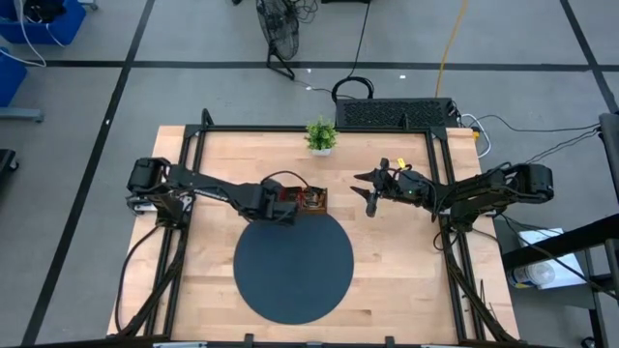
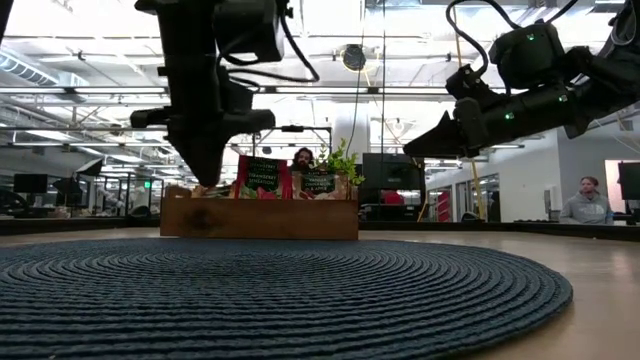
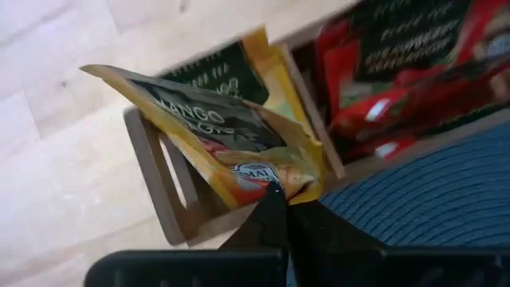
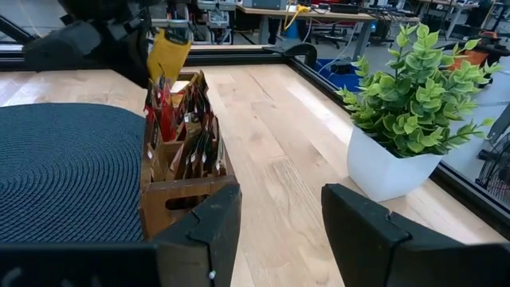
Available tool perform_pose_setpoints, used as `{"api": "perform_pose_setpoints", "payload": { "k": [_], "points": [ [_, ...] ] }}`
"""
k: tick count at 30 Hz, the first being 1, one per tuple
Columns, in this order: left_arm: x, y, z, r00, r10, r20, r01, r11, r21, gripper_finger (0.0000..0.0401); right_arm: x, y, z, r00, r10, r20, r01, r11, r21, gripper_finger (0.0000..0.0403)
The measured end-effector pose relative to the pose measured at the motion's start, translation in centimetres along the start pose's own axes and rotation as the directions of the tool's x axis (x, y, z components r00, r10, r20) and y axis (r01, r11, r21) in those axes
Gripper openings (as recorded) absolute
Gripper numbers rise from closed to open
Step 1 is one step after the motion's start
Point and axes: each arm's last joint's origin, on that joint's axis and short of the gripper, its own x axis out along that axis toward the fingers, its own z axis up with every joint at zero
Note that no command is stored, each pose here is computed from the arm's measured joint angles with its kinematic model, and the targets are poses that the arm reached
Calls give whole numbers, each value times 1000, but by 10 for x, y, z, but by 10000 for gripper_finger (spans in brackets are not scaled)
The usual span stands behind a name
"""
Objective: Pick & Place Tea
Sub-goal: Put the yellow tea bag into the left slot of the wooden organizer, then return to Home Position
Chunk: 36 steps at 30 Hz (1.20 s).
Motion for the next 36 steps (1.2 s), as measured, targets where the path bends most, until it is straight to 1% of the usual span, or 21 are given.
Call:
{"api": "perform_pose_setpoints", "payload": {
  "k": [4, 7, 10, 16, 20, 24, 28, 32, 36],
  "points": [
    [12, -3, -4, 999, 24, -45, -24, 1000, 0, 1, 0, 0, 0, 1000, 0, 0, 0, 1000, 0, 160],
    [23, -5, -4, 997, 64, -53, -64, 998, 9, 2, 0, 0, 0, 1000, 0, 0, 0, 1000, 1, 160],
    [29, -6, -3, 996, 73, -52, -71, 997, 41, 15, 0, 0, 0, 1000, 0, 0, 0, 1000, 12, 160],
    [23, -8, -1, 996, 36, -76, -29, 996, 89, 68, 0, 0, 0, 1000, 0, 1, 0, 1000, 18, 160],
    [20, -10, 1, 997, 22, -75, -12, 990, 138, 117, 0, 0, 0, 1000, 0, 1, 0, 1000, 17, 160],
    [17, -12, 3, 998, 9, -68, 2, 986, 164, 171, 0, 0, 0, 1000, 0, 0, 0, 1000, 16, 160],
    [11, -15, 7, 998, -14, -59, 25, 982, 186, 215, 0, 0, 0, 1000, 0, 0, 0, 1000, 18, 160],
    [1, -19, 11, 998, -54, -42, 62, 977, 204, 243, 0, 0, 0, 1000, 0, 0, 0, 1000, 18, 160],
    [-12, -25, 14, 995, -95, -25, 98, 964, 249, 259, 0, 0, 0, 1000, 0, 0, 0, 1000, 18, 160]
  ]
}}
